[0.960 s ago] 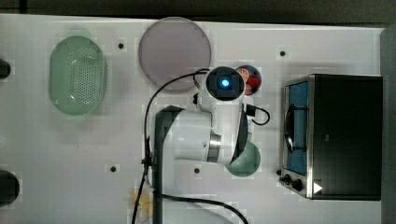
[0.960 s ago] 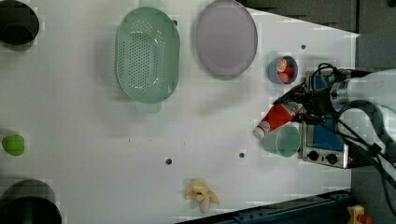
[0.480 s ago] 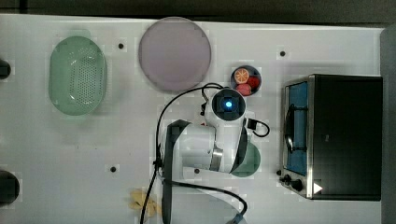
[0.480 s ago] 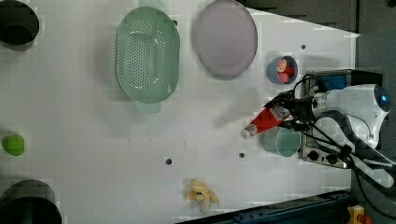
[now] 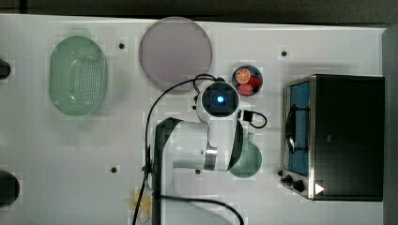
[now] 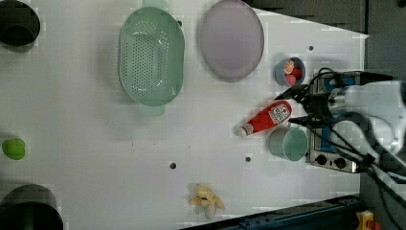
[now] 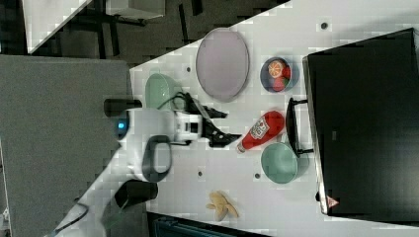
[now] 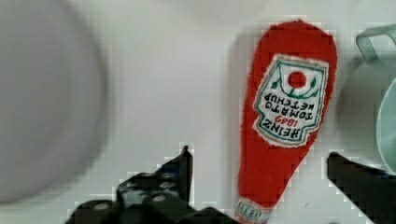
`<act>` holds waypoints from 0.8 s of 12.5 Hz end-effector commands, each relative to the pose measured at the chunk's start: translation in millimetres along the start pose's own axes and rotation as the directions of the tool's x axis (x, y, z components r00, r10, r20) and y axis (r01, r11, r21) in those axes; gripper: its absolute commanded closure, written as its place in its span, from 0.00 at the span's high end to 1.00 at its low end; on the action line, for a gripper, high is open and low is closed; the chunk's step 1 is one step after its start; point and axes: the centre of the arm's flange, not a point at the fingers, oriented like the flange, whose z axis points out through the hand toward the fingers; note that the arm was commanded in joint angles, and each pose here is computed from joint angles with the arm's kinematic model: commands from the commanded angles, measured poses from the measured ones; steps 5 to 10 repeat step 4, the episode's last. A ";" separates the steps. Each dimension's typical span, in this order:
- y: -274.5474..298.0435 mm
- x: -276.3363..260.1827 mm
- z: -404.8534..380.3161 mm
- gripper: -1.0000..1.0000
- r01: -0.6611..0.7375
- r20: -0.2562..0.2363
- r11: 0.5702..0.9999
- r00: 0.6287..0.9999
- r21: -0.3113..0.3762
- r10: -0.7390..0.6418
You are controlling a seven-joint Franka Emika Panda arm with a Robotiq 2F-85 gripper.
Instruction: Pick Ketchup from oven and place it on table.
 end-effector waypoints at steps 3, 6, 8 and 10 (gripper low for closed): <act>-5.3 9.1 -180.2 1.00 -0.012 -0.065 0.982 0.998 0.189 0.025; -4.1 8.6 -209.8 1.00 -0.007 -0.073 0.978 0.997 0.207 0.022; -4.1 8.6 -209.8 1.00 -0.007 -0.073 0.978 0.997 0.207 0.022; -4.1 8.6 -209.8 1.00 -0.007 -0.073 0.978 0.997 0.207 0.022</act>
